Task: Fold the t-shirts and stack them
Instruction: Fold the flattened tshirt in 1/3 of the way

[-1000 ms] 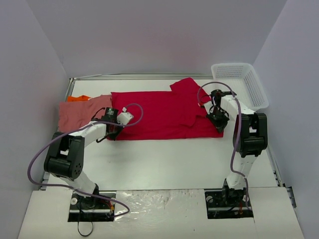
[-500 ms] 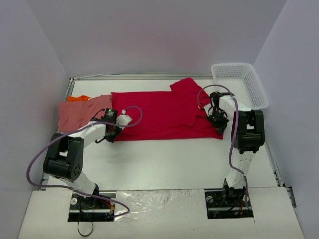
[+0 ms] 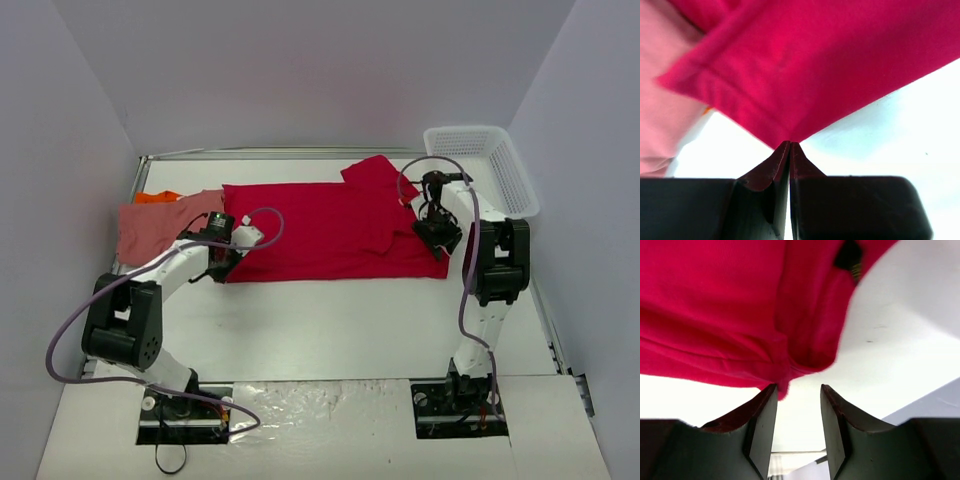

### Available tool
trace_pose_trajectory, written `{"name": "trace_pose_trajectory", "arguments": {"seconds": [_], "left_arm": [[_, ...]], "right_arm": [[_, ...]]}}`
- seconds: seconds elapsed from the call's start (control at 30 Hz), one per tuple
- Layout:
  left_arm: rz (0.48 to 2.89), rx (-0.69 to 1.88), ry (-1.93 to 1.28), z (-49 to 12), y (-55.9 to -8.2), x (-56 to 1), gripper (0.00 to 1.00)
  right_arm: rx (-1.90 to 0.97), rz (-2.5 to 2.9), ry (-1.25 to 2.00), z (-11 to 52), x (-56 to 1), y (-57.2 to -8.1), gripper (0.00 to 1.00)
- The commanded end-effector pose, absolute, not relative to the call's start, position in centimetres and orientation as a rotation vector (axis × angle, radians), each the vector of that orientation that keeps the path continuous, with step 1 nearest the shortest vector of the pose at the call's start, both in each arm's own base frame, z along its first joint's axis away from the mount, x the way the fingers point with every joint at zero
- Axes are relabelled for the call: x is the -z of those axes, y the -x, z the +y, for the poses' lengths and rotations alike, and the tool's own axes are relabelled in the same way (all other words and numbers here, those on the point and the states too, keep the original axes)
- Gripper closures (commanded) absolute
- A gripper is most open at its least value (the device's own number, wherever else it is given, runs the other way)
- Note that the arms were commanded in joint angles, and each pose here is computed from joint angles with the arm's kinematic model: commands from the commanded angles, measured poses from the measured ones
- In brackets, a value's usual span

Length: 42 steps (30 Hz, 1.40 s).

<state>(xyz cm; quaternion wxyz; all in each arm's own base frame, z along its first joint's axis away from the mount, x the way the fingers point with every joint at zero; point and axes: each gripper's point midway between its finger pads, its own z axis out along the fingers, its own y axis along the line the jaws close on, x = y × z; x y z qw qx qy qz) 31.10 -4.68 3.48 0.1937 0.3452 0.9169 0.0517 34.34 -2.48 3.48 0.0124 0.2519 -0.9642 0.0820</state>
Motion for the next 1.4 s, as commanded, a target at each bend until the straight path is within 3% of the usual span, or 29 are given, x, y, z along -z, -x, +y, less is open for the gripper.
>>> {"name": "trace_pose_trajectory", "arguments": {"seconds": [0.0, 0.3, 0.37, 0.43, 0.53, 0.93, 1.37], "left_arm": [[2.468, -0.162, -0.940, -5.1, -32.5, -8.7, 0.98], [2.280, -0.100, -0.794, -6.5, -34.1, -17.3, 0.96], [2.280, -0.136, -0.763, -6.0, -34.4, -17.8, 0.89], [2.288, -0.173, -0.754, -5.5, -34.9, -17.7, 0.89], [2.314, -0.219, -0.732, -4.7, -35.1, -17.5, 0.89], [2.322, -0.255, -0.606, -2.0, -34.5, -17.5, 0.89], [2.328, -0.242, -0.569, -1.2, -34.4, -17.3, 0.88]], "right_arm": [[-0.242, -3.071, -0.788, -2.3, -8.6, -34.8, 0.63], [-0.211, -3.295, -0.891, -0.2, -14.5, -39.0, 0.57], [-0.173, -3.309, -0.906, 0.5, -13.6, -39.5, 0.64], [-0.121, -3.278, -0.940, 1.3, -12.5, -39.3, 0.75], [-0.073, -3.198, -0.992, 2.6, -10.0, -38.5, 0.82], [0.113, -3.049, -1.159, 8.1, -5.2, -37.5, 0.83], [0.151, -2.985, -1.182, 9.7, -2.5, -36.7, 0.83]]}}
